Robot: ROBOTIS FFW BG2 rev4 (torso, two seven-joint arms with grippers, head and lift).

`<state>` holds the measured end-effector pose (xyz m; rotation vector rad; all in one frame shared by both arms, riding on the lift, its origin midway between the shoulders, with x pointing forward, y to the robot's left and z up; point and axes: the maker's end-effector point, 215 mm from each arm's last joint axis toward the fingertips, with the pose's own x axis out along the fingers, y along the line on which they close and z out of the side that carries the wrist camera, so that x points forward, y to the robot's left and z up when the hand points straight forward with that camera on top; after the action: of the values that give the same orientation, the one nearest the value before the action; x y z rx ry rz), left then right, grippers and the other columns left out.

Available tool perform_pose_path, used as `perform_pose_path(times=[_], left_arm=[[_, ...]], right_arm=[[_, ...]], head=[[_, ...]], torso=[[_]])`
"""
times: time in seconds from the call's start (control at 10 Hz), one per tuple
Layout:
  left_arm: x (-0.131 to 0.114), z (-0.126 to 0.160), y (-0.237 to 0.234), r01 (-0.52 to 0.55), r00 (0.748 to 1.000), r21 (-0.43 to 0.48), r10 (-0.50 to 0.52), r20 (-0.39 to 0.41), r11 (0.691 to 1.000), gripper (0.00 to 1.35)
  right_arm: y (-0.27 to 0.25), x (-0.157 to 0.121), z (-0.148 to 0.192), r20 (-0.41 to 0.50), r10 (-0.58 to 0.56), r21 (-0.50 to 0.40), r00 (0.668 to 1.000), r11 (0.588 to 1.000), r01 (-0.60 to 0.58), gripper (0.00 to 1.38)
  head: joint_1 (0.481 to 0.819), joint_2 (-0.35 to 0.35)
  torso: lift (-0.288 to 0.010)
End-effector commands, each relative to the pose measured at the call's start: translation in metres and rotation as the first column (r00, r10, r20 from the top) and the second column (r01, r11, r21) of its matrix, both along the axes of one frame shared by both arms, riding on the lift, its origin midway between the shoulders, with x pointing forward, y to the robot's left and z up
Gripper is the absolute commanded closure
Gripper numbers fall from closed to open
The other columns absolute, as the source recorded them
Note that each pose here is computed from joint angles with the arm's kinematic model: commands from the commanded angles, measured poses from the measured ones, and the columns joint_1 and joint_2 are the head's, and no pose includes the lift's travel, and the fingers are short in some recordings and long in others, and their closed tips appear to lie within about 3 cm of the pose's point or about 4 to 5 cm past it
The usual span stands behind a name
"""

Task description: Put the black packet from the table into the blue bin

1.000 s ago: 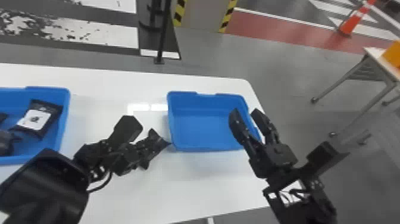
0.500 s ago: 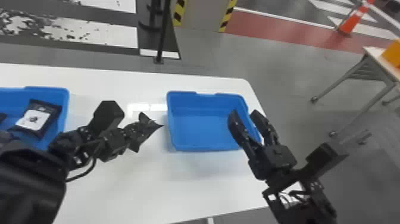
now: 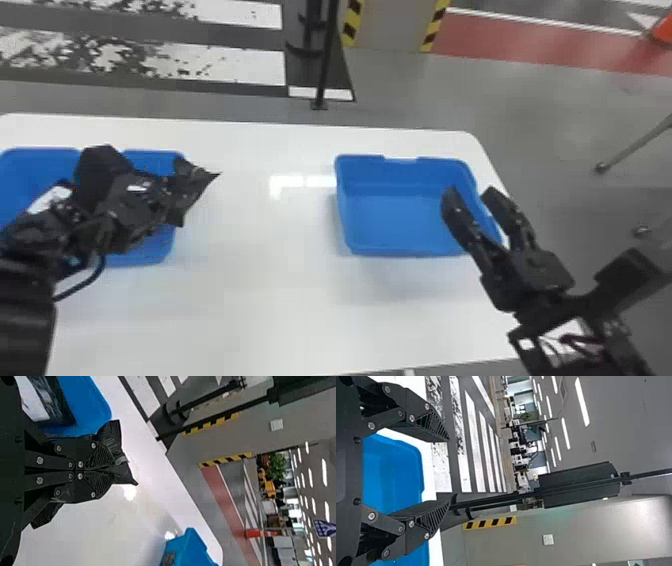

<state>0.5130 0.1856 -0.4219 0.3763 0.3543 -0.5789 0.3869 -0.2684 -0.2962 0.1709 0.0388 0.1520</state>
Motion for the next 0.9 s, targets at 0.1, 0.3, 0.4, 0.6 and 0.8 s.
perform_pose_path(times=[0.1,0.3,0.4,0.6,0.8], left_arm=[[0.003,0.015,0.098,-0.169,0.985,0.04,0.168,0.032,0.985,1.22],[-0.003,0.015,0.124,-0.217,0.976,0.007,0.217,0.018,0.976,0.55],[-0.007,0.018,0.126,-0.216,0.976,-0.009,0.216,0.04,0.976,0.17],[-0.026,0.022,0.127,-0.236,0.97,-0.079,0.239,0.04,0.969,0.14],[-0.055,0.05,0.129,-0.252,0.955,-0.171,0.274,0.116,0.953,0.14]], right_arm=[[0.0,0.0,-0.001,-0.002,-0.001,0.001,1.0,1.0,0.001,0.51],[0.001,0.0,0.0,0.001,0.001,0.002,1.0,1.0,-0.001,0.51],[0.0,0.0,0.0,-0.001,0.0,0.003,1.0,1.0,0.0,0.51],[0.0,0.0,0.002,0.004,0.0,0.004,1.0,1.0,0.0,0.51],[-0.001,-0.002,0.003,0.004,-0.002,0.001,1.0,1.0,0.002,0.51]], head=[[0.695,-0.057],[0.695,0.026],[0.695,0.039],[0.695,0.054],[0.695,0.057]], torso=[[-0.11],[-0.11],[-0.11],[-0.11],[-0.11]])
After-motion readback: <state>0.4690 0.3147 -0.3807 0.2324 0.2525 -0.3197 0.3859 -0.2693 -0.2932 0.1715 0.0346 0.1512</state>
